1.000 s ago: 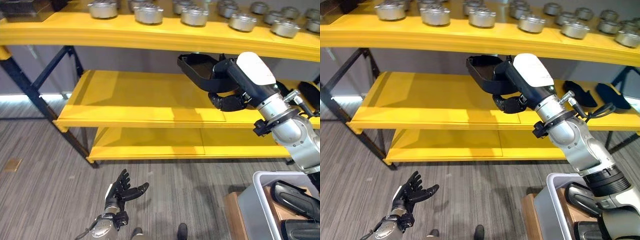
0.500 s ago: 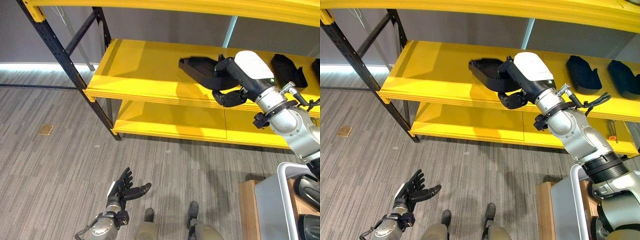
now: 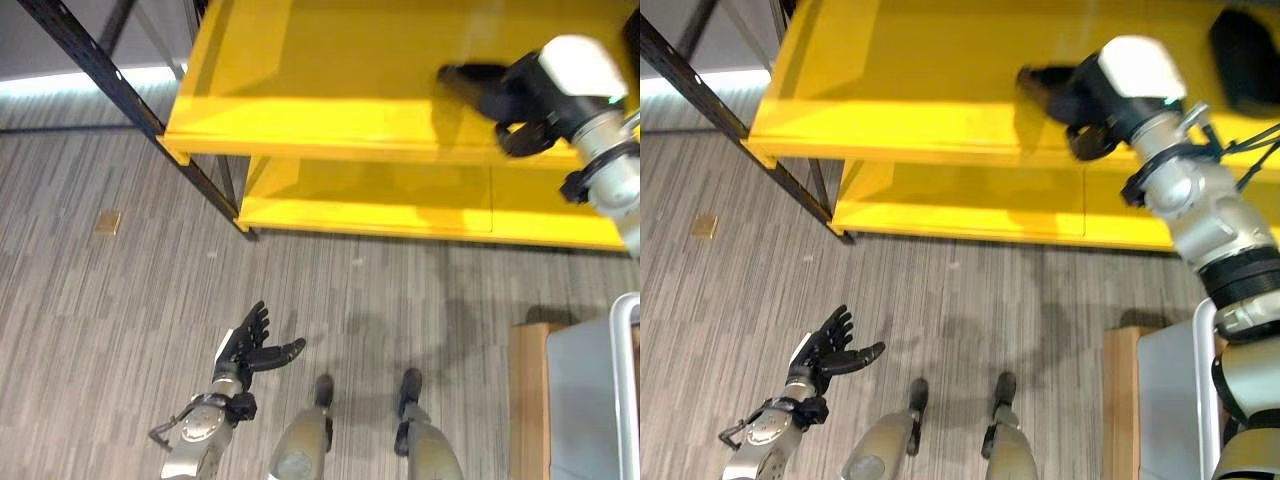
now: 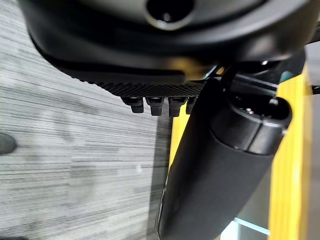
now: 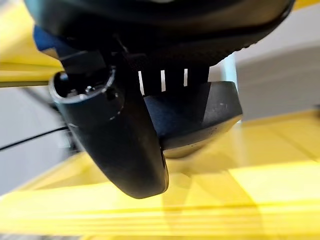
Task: Move parts from the plastic box to the shelf.
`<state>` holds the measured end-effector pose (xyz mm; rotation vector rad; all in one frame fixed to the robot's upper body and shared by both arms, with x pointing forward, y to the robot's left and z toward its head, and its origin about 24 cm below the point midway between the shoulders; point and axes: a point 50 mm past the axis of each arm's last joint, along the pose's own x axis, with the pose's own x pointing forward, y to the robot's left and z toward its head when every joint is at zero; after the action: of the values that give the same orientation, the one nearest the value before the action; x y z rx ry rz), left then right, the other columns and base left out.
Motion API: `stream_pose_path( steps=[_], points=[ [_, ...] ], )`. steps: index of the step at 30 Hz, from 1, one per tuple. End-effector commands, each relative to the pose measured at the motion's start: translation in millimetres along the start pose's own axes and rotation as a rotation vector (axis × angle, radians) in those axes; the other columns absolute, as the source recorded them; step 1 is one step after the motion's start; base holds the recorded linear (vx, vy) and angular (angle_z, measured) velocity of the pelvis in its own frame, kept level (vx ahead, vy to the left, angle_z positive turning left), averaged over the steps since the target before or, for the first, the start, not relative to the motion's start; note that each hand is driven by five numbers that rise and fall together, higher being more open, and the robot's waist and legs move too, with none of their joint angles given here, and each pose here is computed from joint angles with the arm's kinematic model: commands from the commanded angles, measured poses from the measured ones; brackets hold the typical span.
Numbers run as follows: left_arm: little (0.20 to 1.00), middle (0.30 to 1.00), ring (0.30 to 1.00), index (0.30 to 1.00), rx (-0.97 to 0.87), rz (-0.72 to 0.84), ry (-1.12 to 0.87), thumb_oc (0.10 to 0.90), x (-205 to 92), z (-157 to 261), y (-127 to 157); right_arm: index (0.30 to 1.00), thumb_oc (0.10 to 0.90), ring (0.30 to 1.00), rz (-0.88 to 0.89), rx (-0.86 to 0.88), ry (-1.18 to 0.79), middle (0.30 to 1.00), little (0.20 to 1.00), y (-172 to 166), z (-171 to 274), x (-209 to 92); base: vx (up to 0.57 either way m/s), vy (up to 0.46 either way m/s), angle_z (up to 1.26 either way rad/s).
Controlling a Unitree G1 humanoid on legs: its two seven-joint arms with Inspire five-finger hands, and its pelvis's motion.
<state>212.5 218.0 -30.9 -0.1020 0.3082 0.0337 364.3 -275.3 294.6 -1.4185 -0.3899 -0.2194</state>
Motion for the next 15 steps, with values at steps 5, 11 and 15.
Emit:
stream_pose_path(
  steps=[5, 11, 15],
  points=[
    [1.0, 1.0, 1.0, 1.0, 0.01, -0.018, -0.159, 0.9, -6, 30, 9, 0.3, 0.4, 0.3, -0.272, -0.084, -0.055, 0.3, 0.3, -81, 15, 17, -0.02, -0.014, -0.03],
    [1.0, 1.0, 1.0, 1.0, 0.008, -0.029, -0.177, 0.9, -4, 35, 8, 0.3, 0.4, 0.3, -0.287, -0.101, 0.005, 0.3, 0.3, -94, 9, 23, -0.04, -0.019, -0.01],
    [1.0, 1.0, 1.0, 1.0, 0.008, -0.029, -0.184, 0.9, -3, 37, 7, 0.3, 0.4, 0.3, -0.281, -0.113, 0.021, 0.3, 0.3, -96, 7, 26, -0.03, -0.026, 0.0]
  ],
)
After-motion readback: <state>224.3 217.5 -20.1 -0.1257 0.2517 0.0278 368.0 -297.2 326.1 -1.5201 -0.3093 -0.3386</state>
